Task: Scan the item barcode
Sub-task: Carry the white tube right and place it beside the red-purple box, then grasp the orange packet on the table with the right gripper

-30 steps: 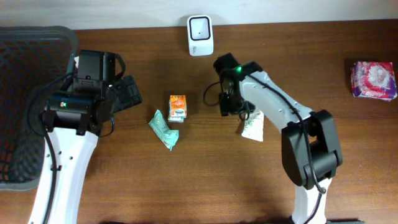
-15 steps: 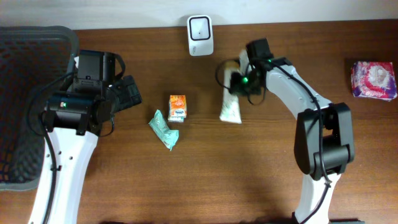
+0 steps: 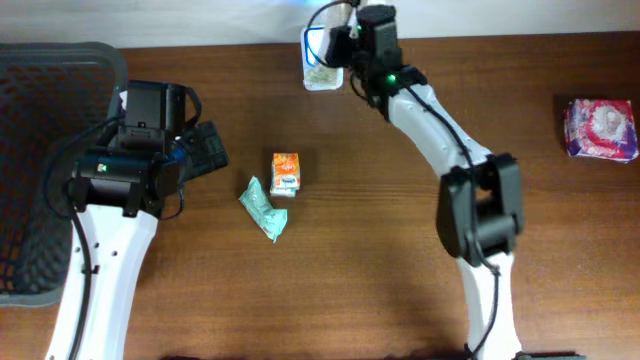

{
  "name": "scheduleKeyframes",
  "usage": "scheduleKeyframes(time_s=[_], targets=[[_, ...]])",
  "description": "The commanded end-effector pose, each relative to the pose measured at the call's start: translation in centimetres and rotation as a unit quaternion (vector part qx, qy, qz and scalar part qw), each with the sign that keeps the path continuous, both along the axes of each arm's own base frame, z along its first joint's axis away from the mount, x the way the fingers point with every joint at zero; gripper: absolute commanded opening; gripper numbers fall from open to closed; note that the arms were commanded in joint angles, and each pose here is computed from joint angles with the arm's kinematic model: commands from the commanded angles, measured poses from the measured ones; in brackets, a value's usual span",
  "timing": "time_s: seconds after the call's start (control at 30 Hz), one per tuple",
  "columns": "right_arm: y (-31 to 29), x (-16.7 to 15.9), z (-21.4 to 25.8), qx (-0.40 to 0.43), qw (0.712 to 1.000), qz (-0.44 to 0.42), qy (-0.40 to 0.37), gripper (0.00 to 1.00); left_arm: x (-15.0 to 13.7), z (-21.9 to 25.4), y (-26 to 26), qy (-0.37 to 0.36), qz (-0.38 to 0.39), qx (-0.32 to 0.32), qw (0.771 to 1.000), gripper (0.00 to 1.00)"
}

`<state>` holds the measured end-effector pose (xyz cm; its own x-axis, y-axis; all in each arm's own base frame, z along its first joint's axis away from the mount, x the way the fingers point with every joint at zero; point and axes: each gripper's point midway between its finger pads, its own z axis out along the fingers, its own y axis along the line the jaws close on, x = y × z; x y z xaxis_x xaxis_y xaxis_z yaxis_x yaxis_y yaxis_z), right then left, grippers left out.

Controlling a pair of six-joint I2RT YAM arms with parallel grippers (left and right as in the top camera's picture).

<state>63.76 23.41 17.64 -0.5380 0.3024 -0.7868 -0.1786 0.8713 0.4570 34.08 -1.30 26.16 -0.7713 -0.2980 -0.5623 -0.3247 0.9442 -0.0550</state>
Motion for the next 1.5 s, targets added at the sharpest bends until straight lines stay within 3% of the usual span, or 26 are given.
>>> scheduleKeyframes(time_s=[0.0,0.13,0.23,0.33,0.4,0.47,0.5,0.57,0.63,0.7,0.73,0.77,0.8,0.83,0.87,0.97,1.0,1.03,1.1,1.13,1.17,1.3,1.47], targets=[[2.3,-0.2,-1.9,0.041,0.997,0.041,0.053,0.04,0.0,0.3,0.2,-0.003,-0.004,0.007,1.0,0.99],[1.4,-1.2,-3.8,0.022,0.994,0.04,0.097,0.04,0.0,0.3,0.2,-0.003,-0.004,0.007,1.0,0.99],[0.0,-1.1,-0.2,-0.009,0.997,0.049,0.061,0.04,0.0,0.3,0.2,-0.003,-0.004,0.007,1.0,0.99],[-10.7,-1.7,7.0,-0.05,0.993,-0.085,0.059,0.04,0.0,0.3,0.2,-0.003,-0.004,0.007,1.0,0.99],[-19.6,-3.7,8.4,-0.081,0.976,-0.178,0.094,0.04,0.0,0.3,0.2,-0.003,-0.004,0.007,1.0,0.99],[-29.6,-7.6,6.2,-0.153,0.947,-0.219,0.176,0.04,0.0,0.3,0.2,-0.003,-0.004,0.007,1.0,0.99],[-33.6,-10.0,4.0,-0.203,0.931,-0.198,0.228,0.04,0.0,0.3,0.2,-0.003,-0.004,0.007,1.0,0.99],[-38.6,-15.2,-1.3,-0.285,0.895,-0.075,0.334,0.04,0.0,0.3,0.2,-0.003,-0.004,0.007,1.0,0.99],[-42.8,-18.5,-5.6,-0.227,0.884,-0.096,0.397,0.04,0.0,0.3,0.2,-0.003,-0.004,0.007,1.0,0.99],[-46.2,-20.5,-7.6,-0.222,0.87,-0.129,0.421,0.06,0.0,0.3,0.2,-0.003,-0.004,0.007,1.0,0.99],[-47.7,-21.1,-7.8,-0.219,0.867,-0.145,0.423,0.18,0.0,0.3,0.2,-0.003,-0.004,0.007,1.0,0.99],[-48.6,-21.5,-7.8,-0.217,0.866,-0.155,0.424,0.45,0.0,0.3,0.2,-0.003,-0.004,0.007,1.0,0.99],[-49.3,-21.8,-7.8,-0.219,0.863,-0.163,0.426,0.39,0.0,0.3,0.2,-0.003,-0.004,0.007,1.0,0.99],[-49.7,-21.9,-7.7,-0.212,0.861,-0.177,0.427,0.65,0.0,0.3,0.2,-0.003,-0.004,0.007,1.0,0.99],[-49.5,-21.8,-7.7,-0.201,0.862,-0.187,0.426,0.72,0.0,0.3,0.2,-0.003,-0.004,0.007,1.0,0.99],[-39.6,-16.9,-6.2,-0.041,0.939,-0.048,0.339,0.68,0.0,0.3,0.2,-0.003,-0.004,0.007,1.0,0.99],[-36.7,-15.9,-5.5,-0.01,0.947,-0.008,0.32,0.64,0.0,0.3,0.2,-0.003,-0.004,0.007,1.0,0.99],[-30.4,-14.8,-3.7,0.053,0.953,0.074,0.29,0.45,0.0,0.3,0.2,-0.003,-0.004,0.007,1.0,0.99],[-22.2,-14.9,-2.5,0.088,0.939,0.167,0.286,0.46,0.0,0.3,0.2,-0.003,-0.004,0.007,1.0,0.99],[-11.3,-16.8,-4.5,0.006,0.912,0.259,0.319,0.56,0.0,0.3,0.2,-0.003,-0.004,0.007,1.0,0.99],[-6.2,-17.9,-6.1,-0.035,0.901,0.286,0.324,0.59,0.0,0.3,0.2,-0.003,-0.004,0.007,1.0,0.99],[5.8,-19.3,-7.9,-0.022,0.905,0.301,0.298,0.63,0.0,0.3,0.2,-0.003,-0.004,0.007,1.0,0.99],[8.6,-20.3,-9.1,-0.037,0.912,0.264,0.312,0.67,0.0,0.3,0.2,-0.003,-0.004,0.007,1.0,0.99]])
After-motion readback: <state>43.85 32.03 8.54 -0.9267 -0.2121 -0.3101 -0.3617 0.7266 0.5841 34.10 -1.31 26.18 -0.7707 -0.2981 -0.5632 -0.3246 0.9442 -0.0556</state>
